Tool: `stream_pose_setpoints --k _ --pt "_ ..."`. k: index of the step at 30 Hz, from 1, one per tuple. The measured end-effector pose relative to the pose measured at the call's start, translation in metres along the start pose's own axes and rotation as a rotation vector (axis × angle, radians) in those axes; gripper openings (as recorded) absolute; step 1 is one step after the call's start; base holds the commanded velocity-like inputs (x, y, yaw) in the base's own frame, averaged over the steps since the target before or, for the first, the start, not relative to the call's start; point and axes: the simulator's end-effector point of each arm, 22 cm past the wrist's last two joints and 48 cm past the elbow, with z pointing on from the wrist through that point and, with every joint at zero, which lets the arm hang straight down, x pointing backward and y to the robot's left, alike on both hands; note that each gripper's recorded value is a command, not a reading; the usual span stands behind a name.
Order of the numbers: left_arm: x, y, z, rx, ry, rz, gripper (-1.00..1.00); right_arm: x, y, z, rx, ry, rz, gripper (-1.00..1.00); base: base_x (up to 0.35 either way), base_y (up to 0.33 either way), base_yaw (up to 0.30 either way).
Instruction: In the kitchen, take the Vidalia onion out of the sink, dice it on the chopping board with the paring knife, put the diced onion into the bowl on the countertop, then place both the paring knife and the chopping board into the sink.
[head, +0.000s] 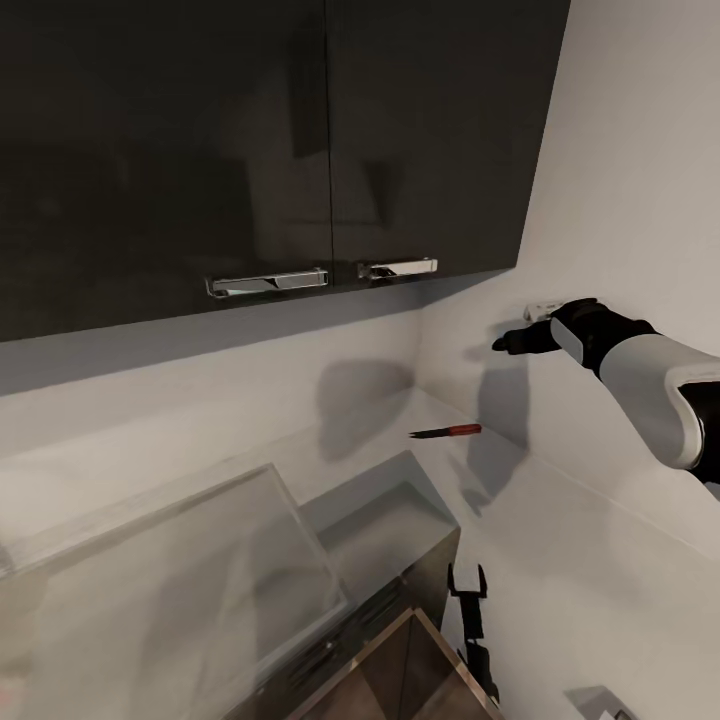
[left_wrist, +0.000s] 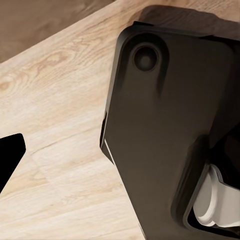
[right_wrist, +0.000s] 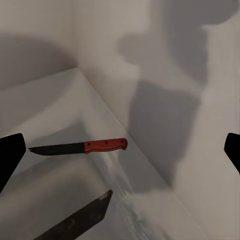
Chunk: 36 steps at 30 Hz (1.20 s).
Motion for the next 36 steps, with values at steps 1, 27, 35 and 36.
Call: stream_pose_setpoints --k 1,27,35,36 --pt "0.000 0.000 0.000 0.000 0.000 0.000 1.00 0.000 0.000 0.000 0.000 -0.001 0.000 1.00 0.000 0.000 0.000" --pt "0.002 0.002 0.000 -0.006 0.009 -0.001 1.00 0.074 0.014 0.034 -0.034 0.020 -0.029 1.00 0.000 0.000 0.000" --pt "0.002 0.001 0.000 -0.005 0.007 -0.005 1.00 0.079 0.011 0.035 -0.031 0.024 -0.031 1.00 0.000 0.000 0.000" --pt "0.002 0.001 0.000 -0.005 0.008 -0.005 1.00 0.079 0.011 0.035 -0.030 0.025 -0.031 1.00 0.000 0.000 0.000"
